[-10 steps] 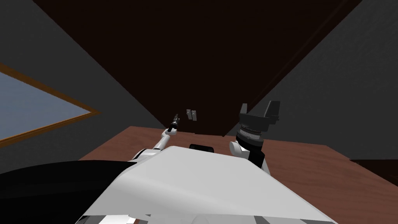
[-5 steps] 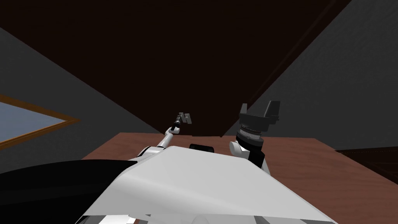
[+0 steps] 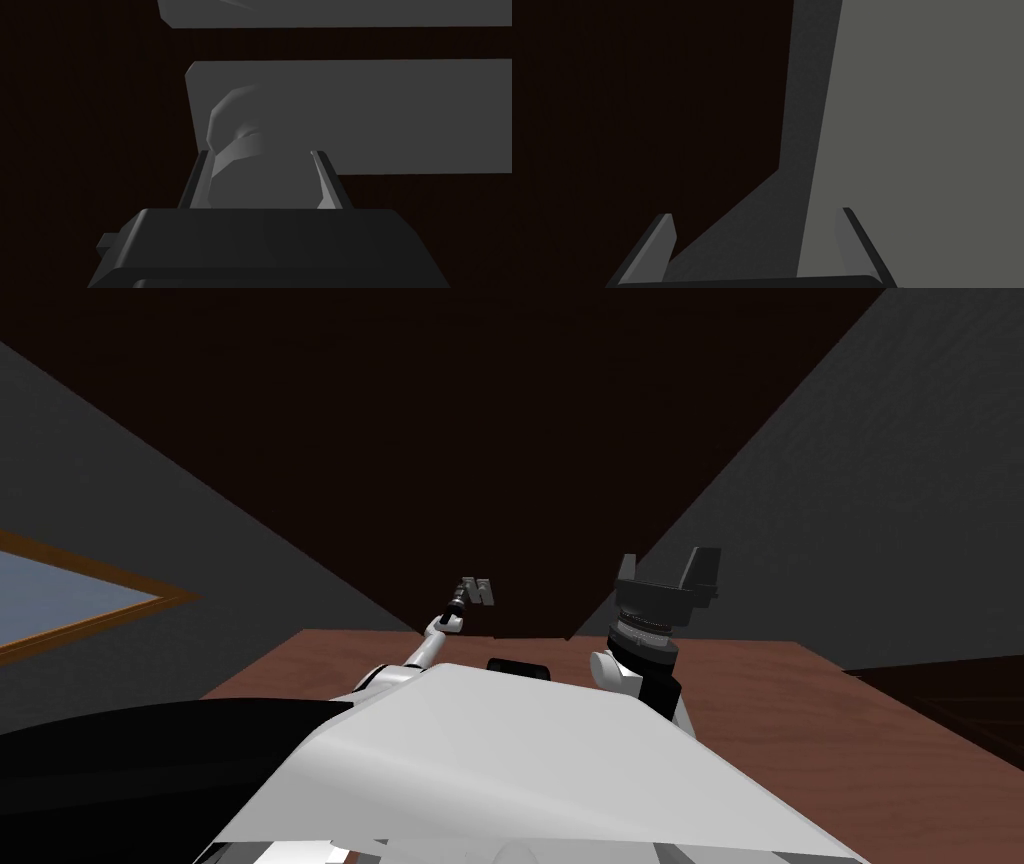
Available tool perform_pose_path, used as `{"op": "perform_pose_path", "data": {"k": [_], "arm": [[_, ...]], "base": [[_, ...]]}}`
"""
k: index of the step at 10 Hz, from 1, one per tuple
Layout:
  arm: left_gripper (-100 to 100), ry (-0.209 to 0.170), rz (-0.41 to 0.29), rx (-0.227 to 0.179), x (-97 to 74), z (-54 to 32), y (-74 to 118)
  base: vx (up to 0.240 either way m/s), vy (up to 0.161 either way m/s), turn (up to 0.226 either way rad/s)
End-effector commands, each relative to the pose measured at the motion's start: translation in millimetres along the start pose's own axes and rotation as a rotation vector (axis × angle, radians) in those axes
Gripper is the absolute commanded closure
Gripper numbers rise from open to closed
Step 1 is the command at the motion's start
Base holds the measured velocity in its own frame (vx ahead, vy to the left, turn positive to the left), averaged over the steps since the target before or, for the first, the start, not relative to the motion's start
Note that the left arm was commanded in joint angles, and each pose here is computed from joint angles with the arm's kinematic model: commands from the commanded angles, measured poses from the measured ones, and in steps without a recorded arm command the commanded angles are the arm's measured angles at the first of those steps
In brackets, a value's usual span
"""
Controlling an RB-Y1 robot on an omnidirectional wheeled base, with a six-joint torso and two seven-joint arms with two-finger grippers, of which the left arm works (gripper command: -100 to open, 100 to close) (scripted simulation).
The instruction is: Pull the door open
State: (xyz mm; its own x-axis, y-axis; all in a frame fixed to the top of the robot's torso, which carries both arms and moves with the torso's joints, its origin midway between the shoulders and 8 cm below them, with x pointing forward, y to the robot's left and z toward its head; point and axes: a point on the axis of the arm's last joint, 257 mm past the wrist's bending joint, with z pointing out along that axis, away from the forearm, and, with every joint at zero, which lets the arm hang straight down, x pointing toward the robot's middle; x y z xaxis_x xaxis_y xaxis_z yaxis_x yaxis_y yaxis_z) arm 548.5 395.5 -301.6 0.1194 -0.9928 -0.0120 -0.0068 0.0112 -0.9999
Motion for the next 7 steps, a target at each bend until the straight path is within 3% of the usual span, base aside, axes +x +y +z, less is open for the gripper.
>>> {"op": "perform_pose_path", "data": {"k": [1,3,4,7], "arm": [[100,-0.032,0.016,-0.018,-25.5,-7.4,6.4],[100,-0.052,0.027,-0.030,-42.1,-12.8,10.1],[-100,-0.035,0.019,-0.025,-31.1,-9.4,8.7],[-100,-0.010,0.009,-0.022,-18.5,-8.6,7.2]], "base": [[-0.115,0.106,0.158],[-0.183,0.134,0.141],[-0.186,0.024,0.009],[-0.209,-0.044,-0.022]]}}
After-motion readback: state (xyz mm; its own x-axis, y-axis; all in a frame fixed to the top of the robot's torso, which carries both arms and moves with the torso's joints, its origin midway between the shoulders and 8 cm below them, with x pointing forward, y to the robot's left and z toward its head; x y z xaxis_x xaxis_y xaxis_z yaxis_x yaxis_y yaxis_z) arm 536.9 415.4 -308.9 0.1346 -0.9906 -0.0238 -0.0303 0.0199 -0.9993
